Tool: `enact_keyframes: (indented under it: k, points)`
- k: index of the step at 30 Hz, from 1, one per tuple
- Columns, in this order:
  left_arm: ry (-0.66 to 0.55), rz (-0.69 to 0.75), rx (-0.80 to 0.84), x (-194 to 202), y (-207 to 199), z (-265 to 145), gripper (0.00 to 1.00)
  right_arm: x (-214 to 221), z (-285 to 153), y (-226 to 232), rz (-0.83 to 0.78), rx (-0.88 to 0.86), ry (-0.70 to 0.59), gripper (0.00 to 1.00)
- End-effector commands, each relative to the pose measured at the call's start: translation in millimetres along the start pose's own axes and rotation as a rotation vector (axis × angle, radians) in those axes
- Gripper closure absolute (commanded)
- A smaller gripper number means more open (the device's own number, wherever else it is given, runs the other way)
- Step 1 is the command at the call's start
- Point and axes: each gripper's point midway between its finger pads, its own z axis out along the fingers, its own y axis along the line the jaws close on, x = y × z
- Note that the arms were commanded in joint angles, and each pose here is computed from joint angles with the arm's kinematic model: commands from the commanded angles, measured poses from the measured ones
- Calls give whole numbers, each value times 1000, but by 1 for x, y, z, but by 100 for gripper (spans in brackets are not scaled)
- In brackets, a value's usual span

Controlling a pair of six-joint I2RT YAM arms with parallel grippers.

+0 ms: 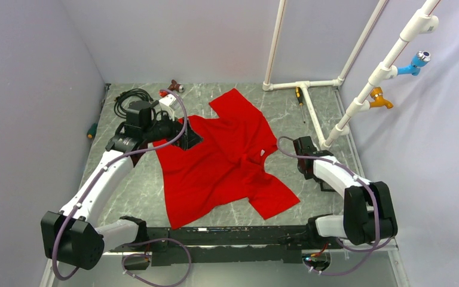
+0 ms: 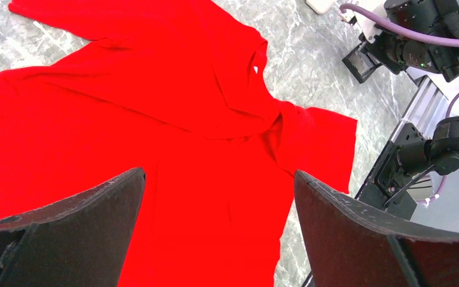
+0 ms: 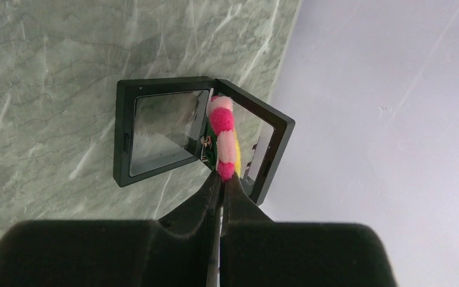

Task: Remove the brooch from the garment

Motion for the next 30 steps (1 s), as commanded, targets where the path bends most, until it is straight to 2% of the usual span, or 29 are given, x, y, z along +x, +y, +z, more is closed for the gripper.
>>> enact_keyframes:
  k: [1, 7, 11, 16, 23, 30]
  points:
    - [-65, 55, 42, -28, -8, -3, 0, -1, 4, -5, -5, 44, -2, 100]
    - [-63, 49, 42, -30, -6, -2, 1, -7, 7, 0, 5, 27, -15, 100]
    - [-62, 42, 45, -28, -5, -1, 1, -6, 9, 5, -13, 6, -4, 94]
    - [-69, 51, 34, -32, -1, -1, 1, -2, 11, 12, -42, -23, 10, 91]
    - [-63, 42, 33, -30, 1, -1, 1, -3, 7, 18, -58, -88, 8, 69]
    - [-63, 40, 40, -30, 1, -1, 0, -7, 2, 22, -61, -139, -1, 63]
